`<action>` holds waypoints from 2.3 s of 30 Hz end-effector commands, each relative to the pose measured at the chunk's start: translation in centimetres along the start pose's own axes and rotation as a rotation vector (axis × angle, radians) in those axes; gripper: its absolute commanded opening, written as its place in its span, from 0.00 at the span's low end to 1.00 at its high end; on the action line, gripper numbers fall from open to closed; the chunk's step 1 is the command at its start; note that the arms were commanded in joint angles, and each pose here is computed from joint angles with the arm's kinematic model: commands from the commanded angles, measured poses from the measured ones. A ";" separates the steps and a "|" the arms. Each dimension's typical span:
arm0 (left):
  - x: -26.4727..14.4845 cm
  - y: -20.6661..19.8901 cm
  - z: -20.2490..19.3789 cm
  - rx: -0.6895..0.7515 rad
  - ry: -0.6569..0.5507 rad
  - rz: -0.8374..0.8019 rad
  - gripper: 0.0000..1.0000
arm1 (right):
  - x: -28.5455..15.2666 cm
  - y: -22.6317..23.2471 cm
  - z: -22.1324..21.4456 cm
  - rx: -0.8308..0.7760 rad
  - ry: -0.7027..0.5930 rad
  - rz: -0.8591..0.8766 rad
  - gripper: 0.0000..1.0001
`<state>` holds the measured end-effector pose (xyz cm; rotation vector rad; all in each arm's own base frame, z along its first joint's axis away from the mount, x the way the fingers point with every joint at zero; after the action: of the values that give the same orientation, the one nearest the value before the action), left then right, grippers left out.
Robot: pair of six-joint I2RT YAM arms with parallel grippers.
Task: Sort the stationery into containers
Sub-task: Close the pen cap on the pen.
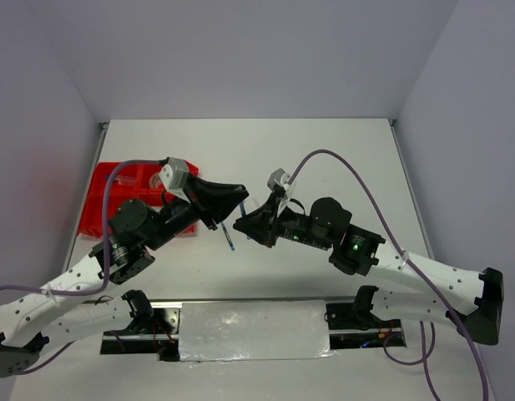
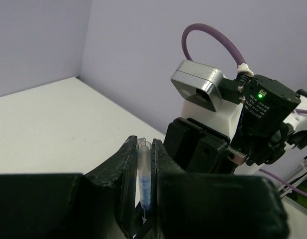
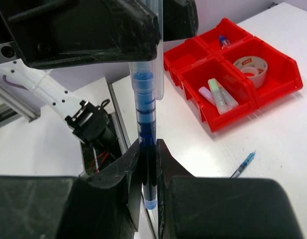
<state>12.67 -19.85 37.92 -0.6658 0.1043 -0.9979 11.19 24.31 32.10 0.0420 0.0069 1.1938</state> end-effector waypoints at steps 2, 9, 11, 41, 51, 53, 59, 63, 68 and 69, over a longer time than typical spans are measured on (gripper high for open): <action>-1.0 2.6 -5.7 -0.057 0.198 0.025 0.00 | -1.6 -0.1 10.3 -0.052 -0.383 -0.054 0.00; -2.6 3.9 -10.7 -0.136 0.284 0.023 0.00 | -2.6 -0.2 17.5 -0.128 -0.521 -0.071 0.00; -2.8 3.7 -11.7 -0.146 0.303 0.023 0.00 | -2.4 -0.2 19.2 -0.146 -0.543 -0.066 0.00; -2.8 0.9 -8.9 -0.081 0.164 0.292 0.00 | -1.1 0.9 8.9 -0.119 -0.202 0.108 0.00; -3.5 -1.5 -1.6 -0.184 -0.111 0.380 0.40 | -0.9 2.3 -0.6 -0.028 -0.003 0.239 0.00; -3.4 -1.9 -1.0 -0.172 -0.120 0.357 0.63 | -0.9 2.3 -1.4 -0.016 0.003 0.236 0.00; -2.8 -2.9 0.0 -0.164 -0.129 0.294 0.85 | -1.0 2.1 -2.3 -0.004 0.024 0.211 0.00; -2.7 -3.0 -0.7 -0.160 -0.113 0.238 0.86 | -1.3 2.1 -2.3 0.003 0.007 0.202 0.00; -2.8 -2.5 -1.7 -0.157 -0.092 0.240 0.65 | -1.5 2.2 -2.0 0.003 -0.001 0.207 0.00; -2.8 -2.5 -1.7 -0.158 -0.093 0.236 0.57 | -1.5 2.3 -2.0 0.003 -0.001 0.209 0.00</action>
<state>8.78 -19.34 36.69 -0.7982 0.2175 -0.6919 8.76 23.77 28.59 0.0054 0.0896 1.3916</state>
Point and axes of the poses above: each gripper's point midway between its finger pads, its own x axis out along the fingers, its own y axis along the line the jaws close on, z = x × y, the point moved 10 cm from there along -x, back along the fingers, and after that the axes turned 14 degrees about -x, right-handed, at the moved point
